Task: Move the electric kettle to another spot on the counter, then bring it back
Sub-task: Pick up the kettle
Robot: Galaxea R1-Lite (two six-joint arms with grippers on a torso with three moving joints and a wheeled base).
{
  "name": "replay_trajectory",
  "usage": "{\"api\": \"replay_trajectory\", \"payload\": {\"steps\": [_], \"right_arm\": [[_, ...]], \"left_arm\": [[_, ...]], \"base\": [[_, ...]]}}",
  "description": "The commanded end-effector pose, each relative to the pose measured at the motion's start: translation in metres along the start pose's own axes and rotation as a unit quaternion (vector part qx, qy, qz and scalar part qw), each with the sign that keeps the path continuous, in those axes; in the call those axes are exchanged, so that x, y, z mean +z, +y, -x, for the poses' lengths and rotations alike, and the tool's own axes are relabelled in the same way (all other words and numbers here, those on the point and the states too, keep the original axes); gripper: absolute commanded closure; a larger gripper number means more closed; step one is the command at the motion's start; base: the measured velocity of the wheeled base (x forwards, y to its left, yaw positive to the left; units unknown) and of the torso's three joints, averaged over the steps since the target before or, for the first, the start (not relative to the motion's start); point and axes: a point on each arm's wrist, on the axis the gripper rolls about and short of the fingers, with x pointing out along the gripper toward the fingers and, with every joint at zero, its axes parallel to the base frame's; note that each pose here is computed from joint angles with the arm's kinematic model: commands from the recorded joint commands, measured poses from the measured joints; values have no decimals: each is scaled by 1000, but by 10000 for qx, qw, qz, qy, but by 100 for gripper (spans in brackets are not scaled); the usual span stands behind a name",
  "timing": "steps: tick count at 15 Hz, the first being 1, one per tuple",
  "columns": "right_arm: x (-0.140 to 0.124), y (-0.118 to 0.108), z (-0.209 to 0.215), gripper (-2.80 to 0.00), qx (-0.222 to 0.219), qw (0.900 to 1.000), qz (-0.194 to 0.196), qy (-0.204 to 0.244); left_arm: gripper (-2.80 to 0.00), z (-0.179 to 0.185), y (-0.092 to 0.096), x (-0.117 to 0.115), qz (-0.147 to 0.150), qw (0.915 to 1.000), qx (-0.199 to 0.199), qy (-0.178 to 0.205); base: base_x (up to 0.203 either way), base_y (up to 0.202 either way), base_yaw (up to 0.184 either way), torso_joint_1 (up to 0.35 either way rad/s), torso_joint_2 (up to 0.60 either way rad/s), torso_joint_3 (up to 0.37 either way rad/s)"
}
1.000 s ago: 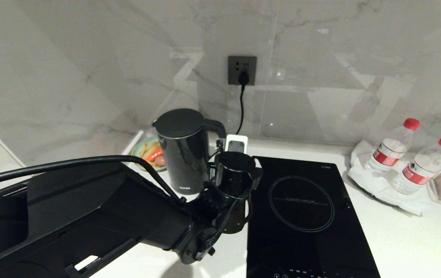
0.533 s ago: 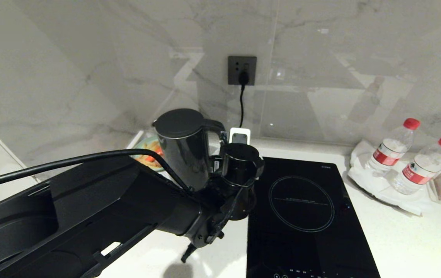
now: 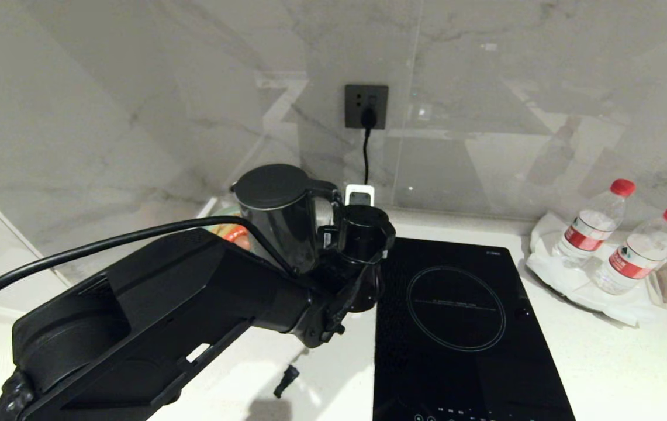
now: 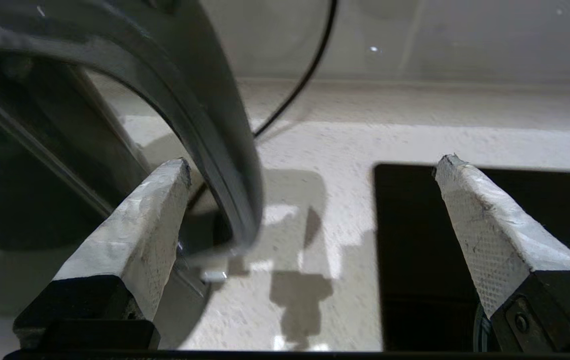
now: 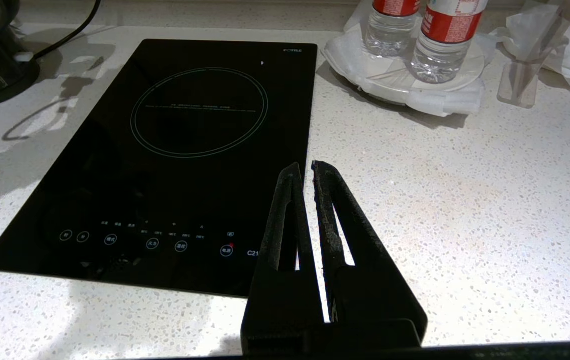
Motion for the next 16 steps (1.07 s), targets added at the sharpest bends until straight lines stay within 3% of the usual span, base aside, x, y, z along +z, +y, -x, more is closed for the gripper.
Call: {"api": "replay_trajectory", "payload": {"steps": [1,10,16], "right_arm": [[0,0,0,0,-1,10000,1,7],[0,0,0,0,-1,10000,1,1],[0,0,0,0,-1,10000,1,5]], "left_arm": [[-280,-8,4,-5,-24,9999,112,1],[-280,-20,8,11,-30,9994,235,-236],[-280,-34,17,9,-138,9987,395,-273]], "base": [[0,0,0,0,0,0],[0,0,0,0,0,0],[0,0,0,0,0,0]]}}
